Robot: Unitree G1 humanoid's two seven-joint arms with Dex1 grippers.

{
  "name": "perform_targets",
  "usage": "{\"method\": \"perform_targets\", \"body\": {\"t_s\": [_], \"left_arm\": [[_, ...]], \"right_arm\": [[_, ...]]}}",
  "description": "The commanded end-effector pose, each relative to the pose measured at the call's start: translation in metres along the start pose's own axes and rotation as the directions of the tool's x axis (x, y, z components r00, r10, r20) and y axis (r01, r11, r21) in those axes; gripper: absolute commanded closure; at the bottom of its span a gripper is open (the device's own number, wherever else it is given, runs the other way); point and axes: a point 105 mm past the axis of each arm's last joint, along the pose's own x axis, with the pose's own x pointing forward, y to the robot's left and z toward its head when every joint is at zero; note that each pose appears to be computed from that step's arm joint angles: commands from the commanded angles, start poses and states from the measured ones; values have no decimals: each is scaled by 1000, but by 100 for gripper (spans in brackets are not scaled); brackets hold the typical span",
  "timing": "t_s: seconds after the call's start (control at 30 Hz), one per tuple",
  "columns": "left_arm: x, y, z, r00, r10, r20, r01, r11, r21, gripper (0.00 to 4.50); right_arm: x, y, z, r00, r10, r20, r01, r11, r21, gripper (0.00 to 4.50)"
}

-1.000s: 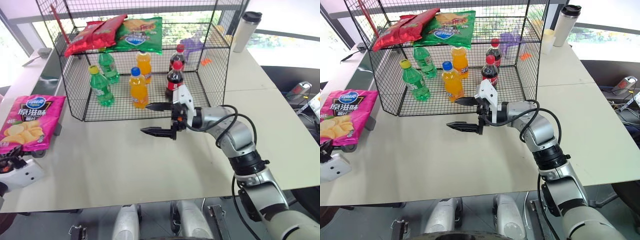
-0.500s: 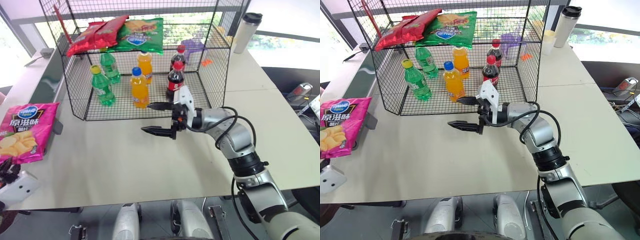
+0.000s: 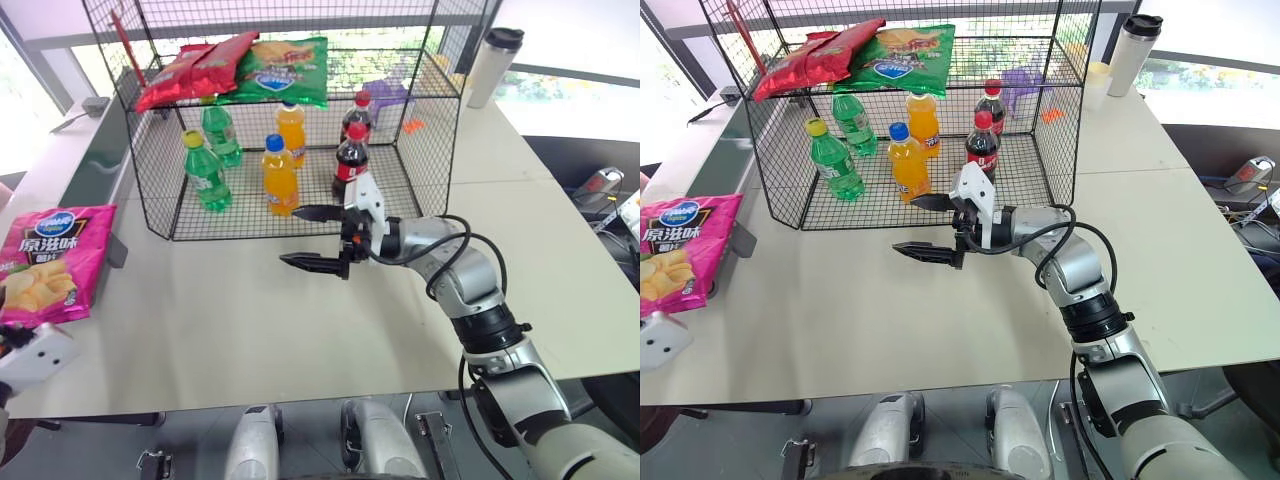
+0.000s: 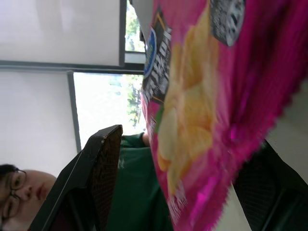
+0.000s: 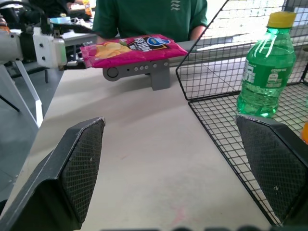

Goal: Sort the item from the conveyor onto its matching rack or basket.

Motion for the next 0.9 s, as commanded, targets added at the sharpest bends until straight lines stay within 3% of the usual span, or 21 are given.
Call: {"method": "perform_targets", "body": {"t_s": [0.03,0.33,0.43,0.6,0.63,0.77,0.9], "left_arm": [[-1,6,0,999,35,-1,-34,999,28,114],[19,3,3,999,26,19,-26,999,25,114],[25,0,6,1000,6,30,-6,1000,19,202],[24,0,7,999,0,32,0,1000,18,420],[22,1,6,1000,-2,30,2,1000,17,441],[16,6,5,1000,2,21,-3,1000,18,441],[0,36,3,997,75,-16,-77,992,-101,441]], "right_arm": [[-3,-1,11,999,-18,41,19,999,-30,0],[-2,0,8,998,-37,41,38,999,-21,0],[-3,-1,8,998,-44,39,45,999,-23,0],[-5,-3,6,997,-63,35,64,998,-22,0],[-5,-3,6,997,-65,35,66,998,-21,0],[-4,-3,5,997,-67,37,68,998,-15,0],[-3,-3,2,997,-67,31,67,998,-14,0]]}}
